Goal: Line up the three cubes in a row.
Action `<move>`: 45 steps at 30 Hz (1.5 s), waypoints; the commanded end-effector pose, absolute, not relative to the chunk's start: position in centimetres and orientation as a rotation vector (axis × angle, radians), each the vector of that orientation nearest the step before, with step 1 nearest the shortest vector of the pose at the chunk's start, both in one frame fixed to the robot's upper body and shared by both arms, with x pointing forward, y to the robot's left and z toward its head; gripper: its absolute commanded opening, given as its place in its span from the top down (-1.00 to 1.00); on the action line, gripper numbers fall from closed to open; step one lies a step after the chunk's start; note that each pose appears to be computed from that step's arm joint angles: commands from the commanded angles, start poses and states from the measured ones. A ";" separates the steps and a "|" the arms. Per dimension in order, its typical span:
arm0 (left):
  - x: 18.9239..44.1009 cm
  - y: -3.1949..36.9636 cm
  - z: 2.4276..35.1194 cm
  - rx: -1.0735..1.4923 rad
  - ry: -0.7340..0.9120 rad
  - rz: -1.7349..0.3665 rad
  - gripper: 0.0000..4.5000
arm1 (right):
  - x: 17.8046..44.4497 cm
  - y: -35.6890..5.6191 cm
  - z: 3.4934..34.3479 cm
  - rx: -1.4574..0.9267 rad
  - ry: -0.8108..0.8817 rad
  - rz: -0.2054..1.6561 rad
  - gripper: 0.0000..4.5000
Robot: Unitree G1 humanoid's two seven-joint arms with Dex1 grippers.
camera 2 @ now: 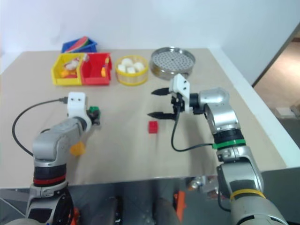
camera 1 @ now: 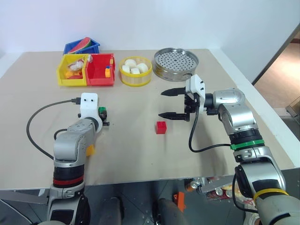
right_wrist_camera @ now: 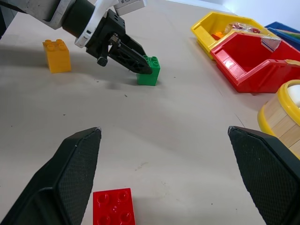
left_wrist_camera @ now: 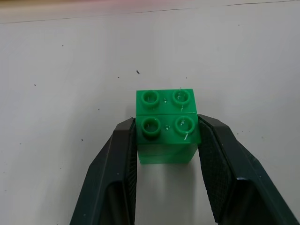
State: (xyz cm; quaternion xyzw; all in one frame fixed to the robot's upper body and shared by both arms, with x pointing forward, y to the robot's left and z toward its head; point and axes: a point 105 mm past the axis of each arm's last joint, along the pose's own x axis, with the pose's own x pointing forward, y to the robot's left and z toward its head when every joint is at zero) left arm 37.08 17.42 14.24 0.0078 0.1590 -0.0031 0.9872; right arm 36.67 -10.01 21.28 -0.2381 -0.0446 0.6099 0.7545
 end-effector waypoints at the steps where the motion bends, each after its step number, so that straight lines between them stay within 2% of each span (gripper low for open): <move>1: 37.3 17.7 15.6 0.026 0.272 -0.002 0.43 | 36.7 -10.2 22.6 -0.550 -0.140 1.314 -1.00; 7: 37.3 16.1 17.6 0.091 0.205 -0.159 0.43 | 36.7 -10.7 23.1 -0.547 -0.145 1.303 -1.00; 14: 36.1 13.0 19.3 0.216 0.173 -0.511 0.43 | 36.5 -11.5 23.3 -0.540 -0.137 1.292 -1.00; 21: 34.3 10.5 19.1 0.418 0.196 -0.893 0.43 | 36.6 -12.5 23.0 -0.555 -0.120 1.267 -1.00; 25: 33.7 9.4 18.3 0.447 0.222 -1.049 0.43 | 36.5 -12.7 22.9 -0.559 -0.115 1.258 -1.00; 34: 33.8 8.6 16.0 0.517 0.296 -1.201 0.43 | 35.9 -13.5 22.5 -0.539 -0.086 1.249 -1.00; 45: 34.1 7.6 15.7 0.547 0.275 -1.260 0.43 | 34.6 -13.1 22.0 -0.474 -0.034 1.321 -1.00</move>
